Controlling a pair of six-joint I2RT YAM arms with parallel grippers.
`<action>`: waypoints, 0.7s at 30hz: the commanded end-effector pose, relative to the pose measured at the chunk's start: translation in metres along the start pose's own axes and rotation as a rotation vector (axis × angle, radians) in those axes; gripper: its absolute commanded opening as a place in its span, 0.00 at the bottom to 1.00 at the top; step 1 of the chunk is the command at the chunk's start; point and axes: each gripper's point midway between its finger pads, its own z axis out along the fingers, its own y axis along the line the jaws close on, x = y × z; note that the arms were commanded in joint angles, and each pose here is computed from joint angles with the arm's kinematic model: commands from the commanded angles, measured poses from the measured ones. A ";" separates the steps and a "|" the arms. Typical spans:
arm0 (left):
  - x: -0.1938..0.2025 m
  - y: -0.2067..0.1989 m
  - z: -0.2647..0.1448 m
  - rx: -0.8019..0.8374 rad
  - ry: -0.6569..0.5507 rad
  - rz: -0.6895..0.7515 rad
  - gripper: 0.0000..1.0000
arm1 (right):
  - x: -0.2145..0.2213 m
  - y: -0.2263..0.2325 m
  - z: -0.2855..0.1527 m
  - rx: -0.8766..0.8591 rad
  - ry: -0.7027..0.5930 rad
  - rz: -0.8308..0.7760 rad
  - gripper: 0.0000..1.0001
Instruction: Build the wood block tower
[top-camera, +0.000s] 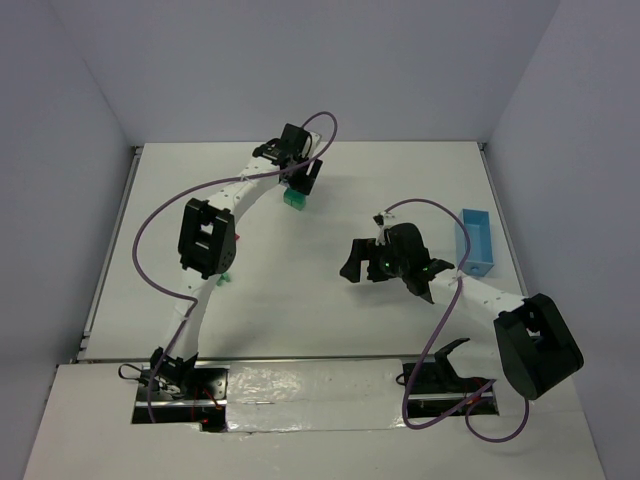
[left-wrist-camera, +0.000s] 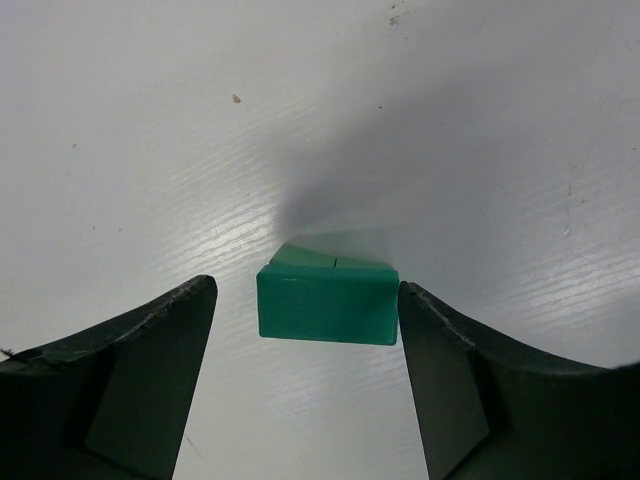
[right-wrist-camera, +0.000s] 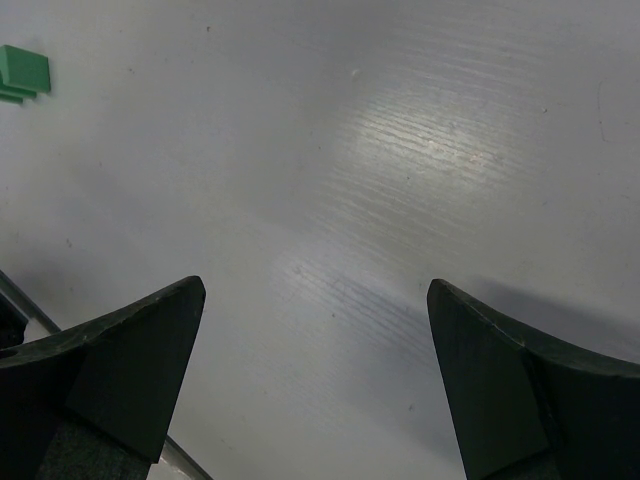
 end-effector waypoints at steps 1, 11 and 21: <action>-0.004 -0.003 0.007 0.018 -0.007 -0.011 0.86 | -0.019 0.010 0.000 -0.015 -0.039 -0.032 1.00; -0.001 -0.008 0.010 0.042 0.005 -0.011 0.92 | -0.019 0.011 0.001 -0.016 -0.037 -0.032 1.00; 0.001 -0.008 0.011 0.045 0.011 -0.010 0.83 | -0.018 0.011 0.001 -0.013 -0.036 -0.032 1.00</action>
